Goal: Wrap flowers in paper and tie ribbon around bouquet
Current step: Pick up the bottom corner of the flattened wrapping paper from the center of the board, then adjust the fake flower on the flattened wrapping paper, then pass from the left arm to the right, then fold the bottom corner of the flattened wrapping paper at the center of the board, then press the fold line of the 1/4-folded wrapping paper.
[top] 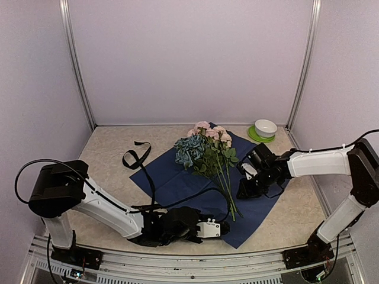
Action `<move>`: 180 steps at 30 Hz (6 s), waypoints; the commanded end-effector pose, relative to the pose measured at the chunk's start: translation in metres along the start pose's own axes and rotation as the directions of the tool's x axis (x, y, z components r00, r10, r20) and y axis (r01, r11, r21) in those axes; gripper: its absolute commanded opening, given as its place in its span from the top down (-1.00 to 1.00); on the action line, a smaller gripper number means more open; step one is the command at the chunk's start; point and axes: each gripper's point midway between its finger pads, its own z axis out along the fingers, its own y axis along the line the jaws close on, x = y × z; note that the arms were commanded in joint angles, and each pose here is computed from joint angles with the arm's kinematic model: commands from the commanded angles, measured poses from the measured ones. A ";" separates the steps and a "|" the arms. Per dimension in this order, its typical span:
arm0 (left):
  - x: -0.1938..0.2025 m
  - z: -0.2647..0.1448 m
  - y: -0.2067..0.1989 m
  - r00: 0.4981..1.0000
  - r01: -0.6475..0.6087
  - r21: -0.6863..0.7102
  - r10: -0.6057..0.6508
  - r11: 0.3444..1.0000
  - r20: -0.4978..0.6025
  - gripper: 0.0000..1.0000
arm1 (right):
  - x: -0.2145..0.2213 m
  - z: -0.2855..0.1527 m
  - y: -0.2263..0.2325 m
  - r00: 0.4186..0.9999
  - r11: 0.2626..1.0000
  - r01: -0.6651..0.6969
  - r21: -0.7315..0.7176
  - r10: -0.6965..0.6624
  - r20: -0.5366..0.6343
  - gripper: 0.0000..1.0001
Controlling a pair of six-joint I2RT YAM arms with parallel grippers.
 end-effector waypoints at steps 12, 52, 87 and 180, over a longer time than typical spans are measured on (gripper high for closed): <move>-0.008 0.001 -0.017 0.980 0.191 0.174 -0.197 0.966 0.020 1.00 | 0.040 0.035 0.036 0.986 0.987 0.088 -0.135 -0.106 -0.129 0.91; 0.050 0.006 0.028 0.606 0.735 0.461 -0.786 0.498 -0.117 1.00 | 0.026 -0.066 0.110 0.887 0.729 0.462 -0.505 -0.389 0.251 -0.88; 0.066 0.010 0.031 0.602 0.749 0.457 -0.781 0.480 -0.166 0.92 | 0.024 -0.015 0.078 0.909 0.877 0.397 -0.272 -0.336 0.245 1.00; 0.110 0.009 -0.001 0.549 0.836 0.213 -0.761 0.506 -0.346 0.56 | 0.018 0.031 0.131 0.973 0.806 0.216 -0.551 -0.227 0.050 1.00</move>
